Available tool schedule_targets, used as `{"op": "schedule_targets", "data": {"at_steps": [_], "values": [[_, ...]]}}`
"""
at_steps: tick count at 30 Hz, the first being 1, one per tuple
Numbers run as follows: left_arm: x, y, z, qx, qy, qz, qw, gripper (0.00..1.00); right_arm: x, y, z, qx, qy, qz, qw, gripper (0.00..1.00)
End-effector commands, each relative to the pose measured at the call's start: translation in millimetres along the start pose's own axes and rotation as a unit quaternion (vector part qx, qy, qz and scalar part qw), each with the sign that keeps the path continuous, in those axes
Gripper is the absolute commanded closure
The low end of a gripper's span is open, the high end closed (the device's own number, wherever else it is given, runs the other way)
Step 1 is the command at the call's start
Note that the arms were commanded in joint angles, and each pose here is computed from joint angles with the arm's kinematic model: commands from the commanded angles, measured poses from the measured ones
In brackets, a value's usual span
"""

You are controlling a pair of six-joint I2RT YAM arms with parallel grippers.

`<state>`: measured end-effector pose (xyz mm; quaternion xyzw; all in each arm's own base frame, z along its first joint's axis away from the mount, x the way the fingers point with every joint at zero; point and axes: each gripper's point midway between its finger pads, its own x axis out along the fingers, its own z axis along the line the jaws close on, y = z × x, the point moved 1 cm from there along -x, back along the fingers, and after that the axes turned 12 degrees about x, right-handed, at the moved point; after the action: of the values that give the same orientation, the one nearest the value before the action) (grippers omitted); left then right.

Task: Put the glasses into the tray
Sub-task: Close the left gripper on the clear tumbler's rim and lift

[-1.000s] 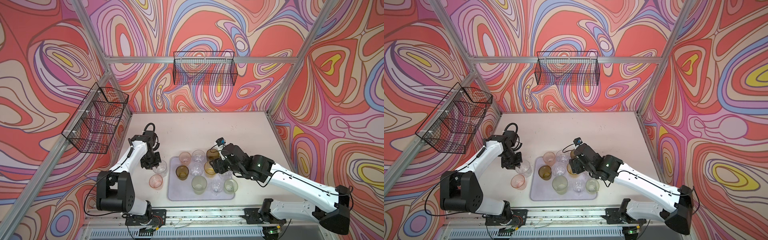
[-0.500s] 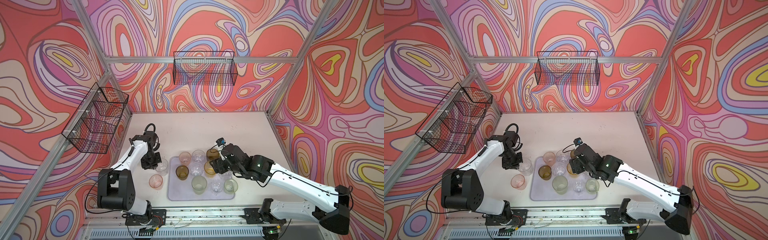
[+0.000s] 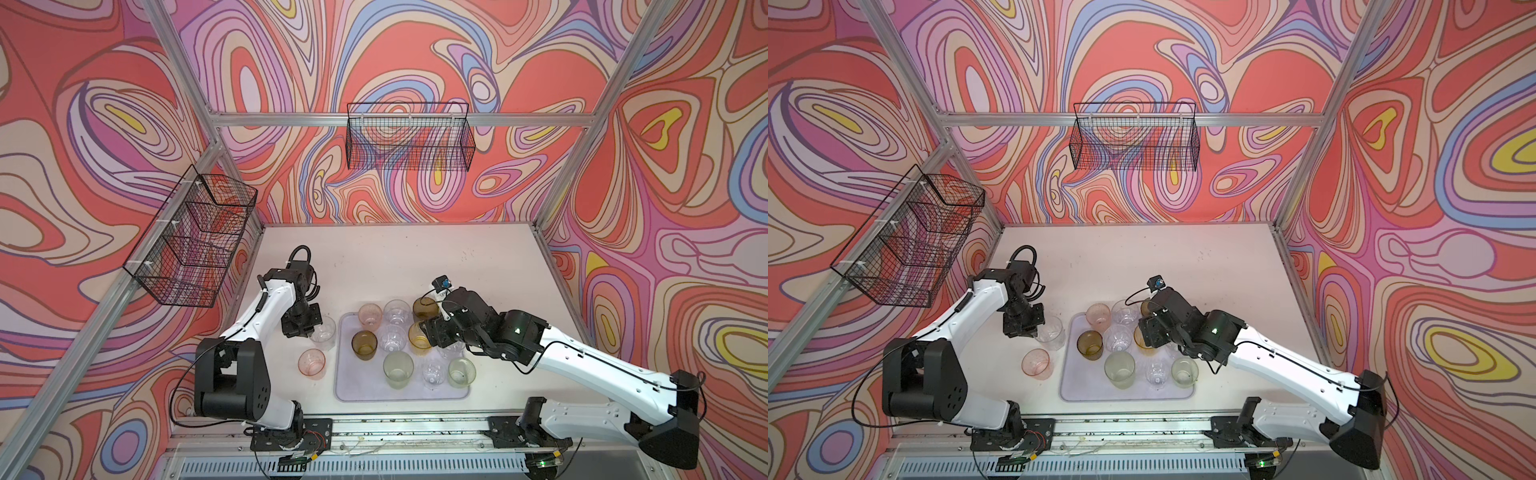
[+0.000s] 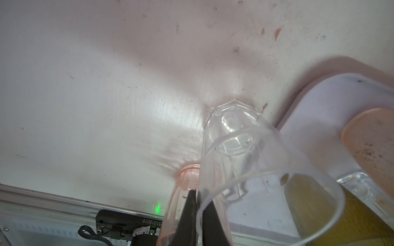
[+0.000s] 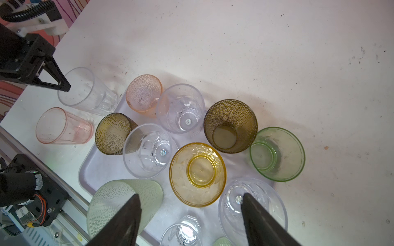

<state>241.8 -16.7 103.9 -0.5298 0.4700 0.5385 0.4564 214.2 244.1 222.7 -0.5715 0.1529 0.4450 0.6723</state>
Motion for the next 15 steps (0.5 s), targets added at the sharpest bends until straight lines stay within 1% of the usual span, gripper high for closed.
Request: {"op": "schedule_targets", "data": {"at_steps": [1, 15], "values": [[-16.3, 4.1, 3.4, 0.008, -0.003, -0.004, 1.0, 0.98, -1.4, -3.4, -1.5, 0.001, 0.004, -0.005, 1.0, 0.23], [-52.2, 6.7, 1.5, 0.025, 0.007, -0.024, 0.999, 0.99, -0.8, -1.8, -0.6, 0.0, 0.0, -0.003, 1.0, 0.23]]}}
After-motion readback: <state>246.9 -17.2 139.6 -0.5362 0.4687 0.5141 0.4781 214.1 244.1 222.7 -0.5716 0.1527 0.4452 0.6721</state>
